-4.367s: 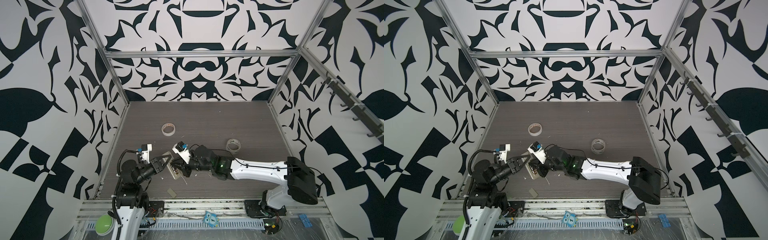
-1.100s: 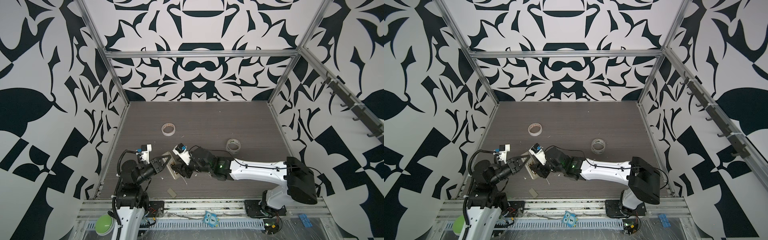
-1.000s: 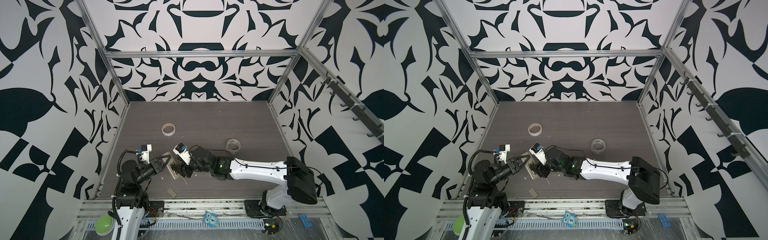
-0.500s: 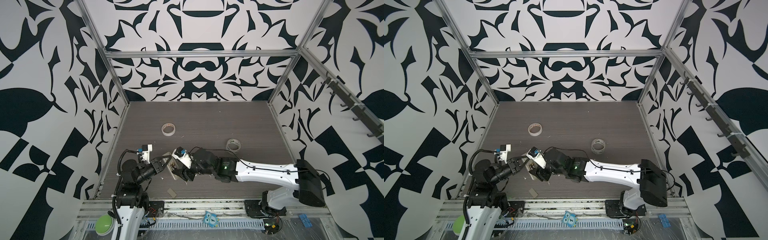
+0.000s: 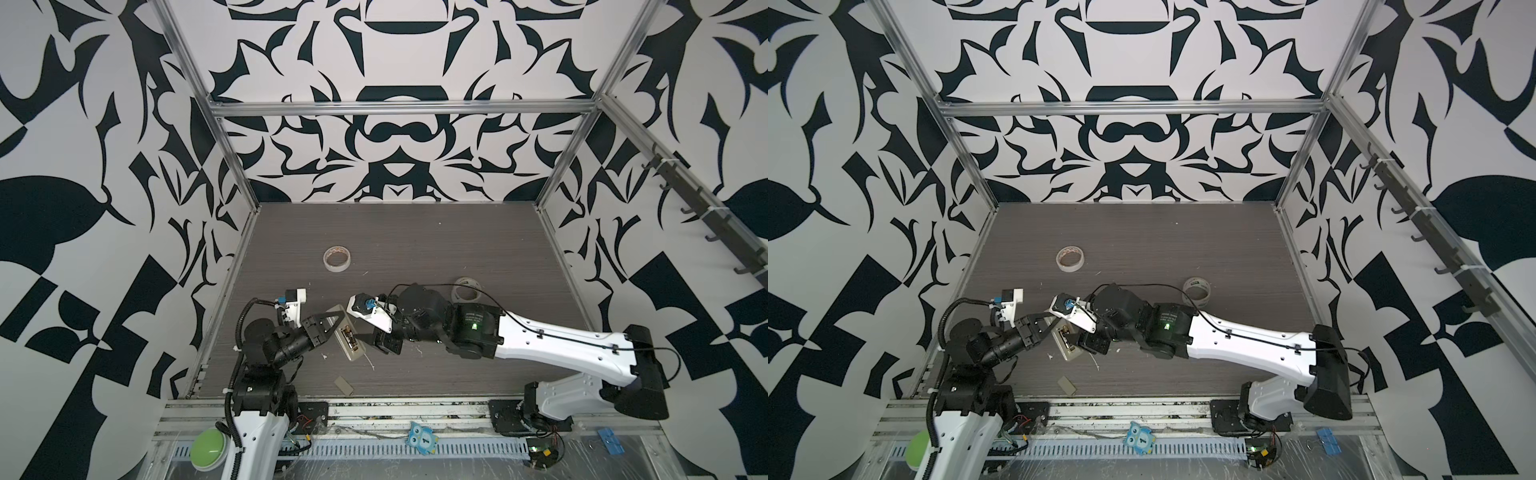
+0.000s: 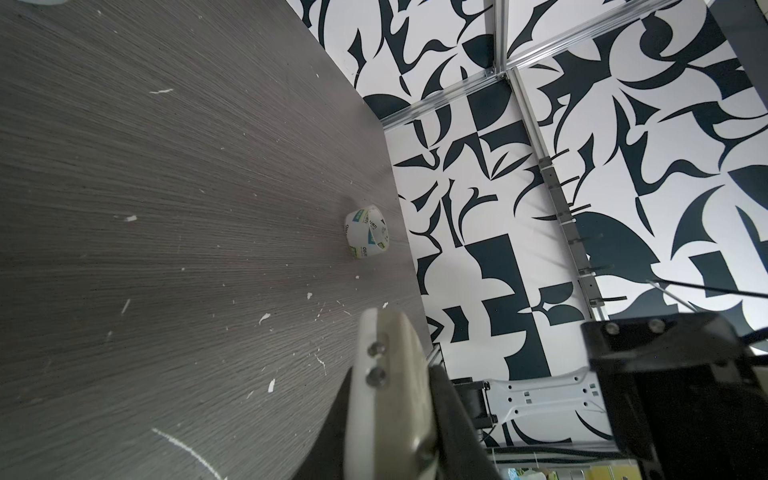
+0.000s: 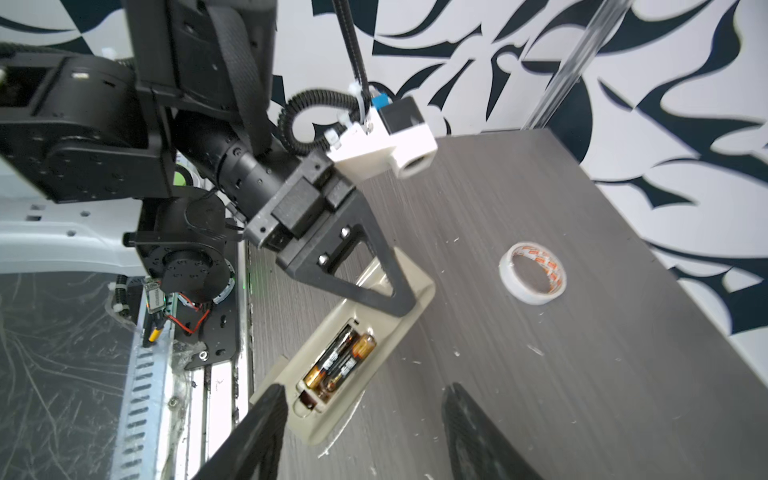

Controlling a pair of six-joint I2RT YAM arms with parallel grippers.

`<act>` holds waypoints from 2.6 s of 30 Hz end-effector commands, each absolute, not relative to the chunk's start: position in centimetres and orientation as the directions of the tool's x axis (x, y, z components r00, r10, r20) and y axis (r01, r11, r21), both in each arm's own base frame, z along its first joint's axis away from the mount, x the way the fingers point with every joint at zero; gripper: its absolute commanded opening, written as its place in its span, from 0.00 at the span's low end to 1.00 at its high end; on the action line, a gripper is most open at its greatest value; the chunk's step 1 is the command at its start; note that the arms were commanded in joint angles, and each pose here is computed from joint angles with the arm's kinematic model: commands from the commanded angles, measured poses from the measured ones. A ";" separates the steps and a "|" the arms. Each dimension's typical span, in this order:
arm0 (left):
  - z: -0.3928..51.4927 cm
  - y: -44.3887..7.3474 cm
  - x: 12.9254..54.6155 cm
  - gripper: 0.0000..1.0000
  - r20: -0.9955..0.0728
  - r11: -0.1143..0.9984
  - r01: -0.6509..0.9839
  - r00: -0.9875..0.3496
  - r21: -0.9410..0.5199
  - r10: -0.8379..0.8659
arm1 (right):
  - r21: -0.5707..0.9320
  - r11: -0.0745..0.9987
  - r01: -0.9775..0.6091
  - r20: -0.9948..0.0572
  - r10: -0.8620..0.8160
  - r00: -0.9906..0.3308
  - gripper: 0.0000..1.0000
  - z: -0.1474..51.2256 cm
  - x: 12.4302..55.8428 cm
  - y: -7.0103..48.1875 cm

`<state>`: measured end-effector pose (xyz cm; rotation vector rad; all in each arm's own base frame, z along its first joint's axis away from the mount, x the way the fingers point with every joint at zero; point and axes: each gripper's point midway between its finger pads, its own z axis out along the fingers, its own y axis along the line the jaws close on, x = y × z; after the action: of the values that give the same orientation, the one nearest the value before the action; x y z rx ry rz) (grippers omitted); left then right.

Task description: Load the batteries into the remote control

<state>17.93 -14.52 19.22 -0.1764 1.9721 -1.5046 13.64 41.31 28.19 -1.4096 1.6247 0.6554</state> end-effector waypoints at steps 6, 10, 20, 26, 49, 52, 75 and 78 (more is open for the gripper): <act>20.9 -15.2 17.3 0.00 -0.446 0.307 0.336 -0.781 -0.890 -0.437 | -0.366 0.135 -0.921 -0.769 -0.601 0.218 0.64 30.1 14.5 40.2; 20.8 -15.5 17.1 0.00 -0.443 0.301 0.338 -0.789 -0.892 -0.425 | -0.407 0.115 -0.906 -0.746 -0.614 0.258 0.67 30.3 14.8 40.2; 20.7 -16.1 16.5 0.00 -0.442 0.288 0.348 -0.806 -0.892 -0.394 | -0.391 -0.034 -0.920 -0.699 -0.639 0.321 0.66 28.5 13.1 40.8; 20.5 -16.5 16.2 0.00 -0.436 0.282 0.348 -0.817 -0.894 -0.377 | -0.375 -0.087 -0.923 -0.666 -0.668 0.333 0.50 27.3 13.0 41.5; 20.5 -16.7 16.1 0.00 -0.438 0.279 0.352 -0.821 -0.893 -0.367 | -0.331 -0.094 -0.939 -0.657 -0.691 0.300 0.31 25.4 13.5 42.8; 20.5 -16.7 16.1 0.00 -0.437 0.280 0.351 -0.822 -0.893 -0.365 | -0.323 -0.099 -0.941 -0.652 -0.698 0.297 0.31 25.1 13.5 42.9; 20.5 -16.7 16.1 0.00 -0.439 0.282 0.352 -0.821 -0.892 -0.365 | -0.296 -0.116 -0.948 -0.629 -0.723 0.285 0.25 23.9 13.6 43.1; 20.5 -16.7 16.1 0.00 -0.440 0.282 0.353 -0.820 -0.892 -0.365 | -0.298 -0.114 -0.948 -0.626 -0.726 0.285 0.25 23.9 13.7 43.1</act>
<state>16.31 -16.51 19.33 -0.0633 2.0104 -1.5854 13.49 42.57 21.58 -1.9477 1.5270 0.4019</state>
